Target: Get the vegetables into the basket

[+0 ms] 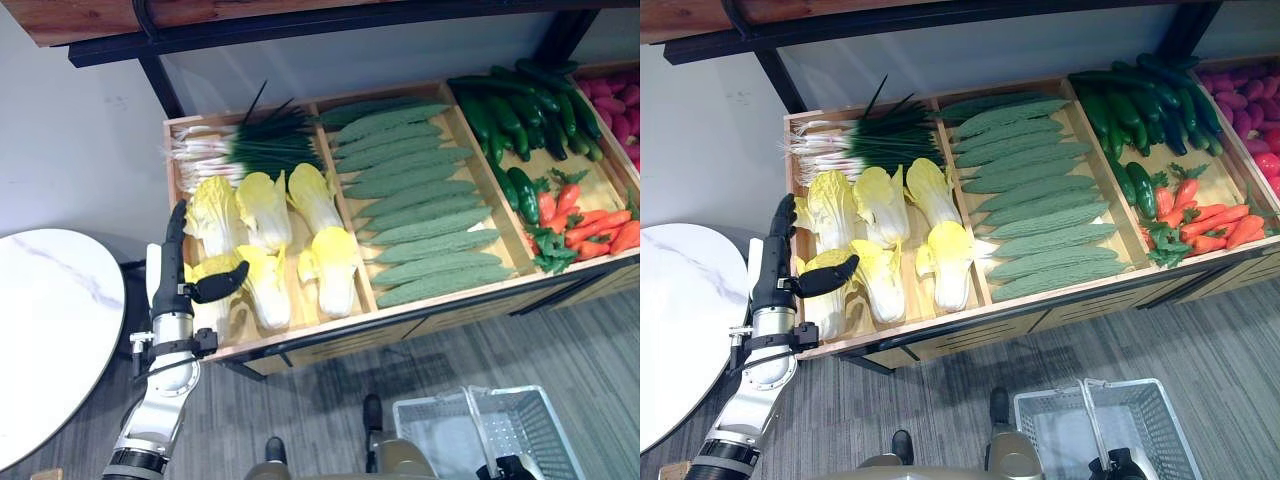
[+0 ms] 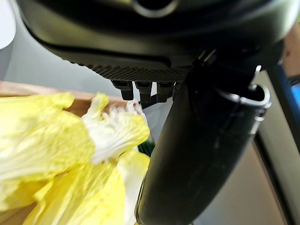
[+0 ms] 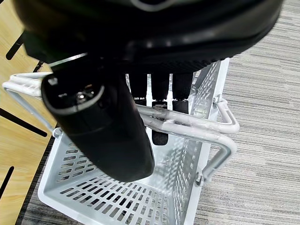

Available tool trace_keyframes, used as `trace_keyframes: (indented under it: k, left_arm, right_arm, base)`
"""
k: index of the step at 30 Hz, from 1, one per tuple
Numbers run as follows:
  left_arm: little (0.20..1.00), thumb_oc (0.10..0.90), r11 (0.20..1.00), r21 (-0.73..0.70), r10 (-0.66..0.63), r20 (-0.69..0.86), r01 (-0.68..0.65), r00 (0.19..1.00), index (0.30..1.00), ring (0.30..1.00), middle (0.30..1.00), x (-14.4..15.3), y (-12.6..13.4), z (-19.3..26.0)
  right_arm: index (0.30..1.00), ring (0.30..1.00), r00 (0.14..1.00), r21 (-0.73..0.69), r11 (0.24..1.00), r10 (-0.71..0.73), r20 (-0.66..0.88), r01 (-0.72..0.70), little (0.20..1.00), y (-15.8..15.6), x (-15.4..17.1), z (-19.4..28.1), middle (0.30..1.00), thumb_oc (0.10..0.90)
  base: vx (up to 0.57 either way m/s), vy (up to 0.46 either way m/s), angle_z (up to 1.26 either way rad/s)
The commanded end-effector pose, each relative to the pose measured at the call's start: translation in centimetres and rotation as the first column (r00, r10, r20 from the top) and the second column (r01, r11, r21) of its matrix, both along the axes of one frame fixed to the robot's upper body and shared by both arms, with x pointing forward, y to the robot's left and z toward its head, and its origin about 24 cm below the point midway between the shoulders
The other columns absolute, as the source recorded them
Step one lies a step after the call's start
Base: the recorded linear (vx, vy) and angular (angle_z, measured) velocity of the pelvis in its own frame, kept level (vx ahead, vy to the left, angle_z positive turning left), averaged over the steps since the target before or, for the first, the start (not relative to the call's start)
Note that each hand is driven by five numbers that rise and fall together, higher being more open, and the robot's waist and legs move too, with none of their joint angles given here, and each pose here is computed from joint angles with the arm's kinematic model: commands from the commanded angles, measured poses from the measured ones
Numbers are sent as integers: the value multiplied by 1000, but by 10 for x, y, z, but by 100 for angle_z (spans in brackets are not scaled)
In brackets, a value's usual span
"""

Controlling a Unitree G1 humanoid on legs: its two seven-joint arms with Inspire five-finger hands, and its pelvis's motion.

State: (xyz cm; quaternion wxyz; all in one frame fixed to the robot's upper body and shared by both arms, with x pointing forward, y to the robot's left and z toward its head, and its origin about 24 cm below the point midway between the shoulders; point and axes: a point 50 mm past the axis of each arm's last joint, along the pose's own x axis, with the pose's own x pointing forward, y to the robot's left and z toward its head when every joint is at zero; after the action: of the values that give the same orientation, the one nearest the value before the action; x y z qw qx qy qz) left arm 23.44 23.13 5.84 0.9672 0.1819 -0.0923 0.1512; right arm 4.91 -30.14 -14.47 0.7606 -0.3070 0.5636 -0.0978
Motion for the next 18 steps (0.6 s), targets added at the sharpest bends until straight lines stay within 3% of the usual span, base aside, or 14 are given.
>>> trace_keyframes:
  k: [1,11,18]
  left_arm:
    - [1000,900,995,41,-96,185,90,978,1000,1000,1000,9,-3,40]
    - [1000,900,978,39,-205,33,203,978,1000,1000,1000,5,-17,16]
    - [1000,900,980,61,-186,-36,188,982,1000,1000,1000,4,-13,4]
  right_arm:
    - [300,300,1000,-37,999,18,-2,-18,300,-7,2,3,300,400]
    - [300,300,1000,-32,999,12,7,-11,300,-4,6,2,300,400]
    - [300,300,1000,-30,999,11,10,-11,300,-3,6,2,300,400]
  base:
    - [0,0,0]
    - [0,0,0]
    - [0,0,0]
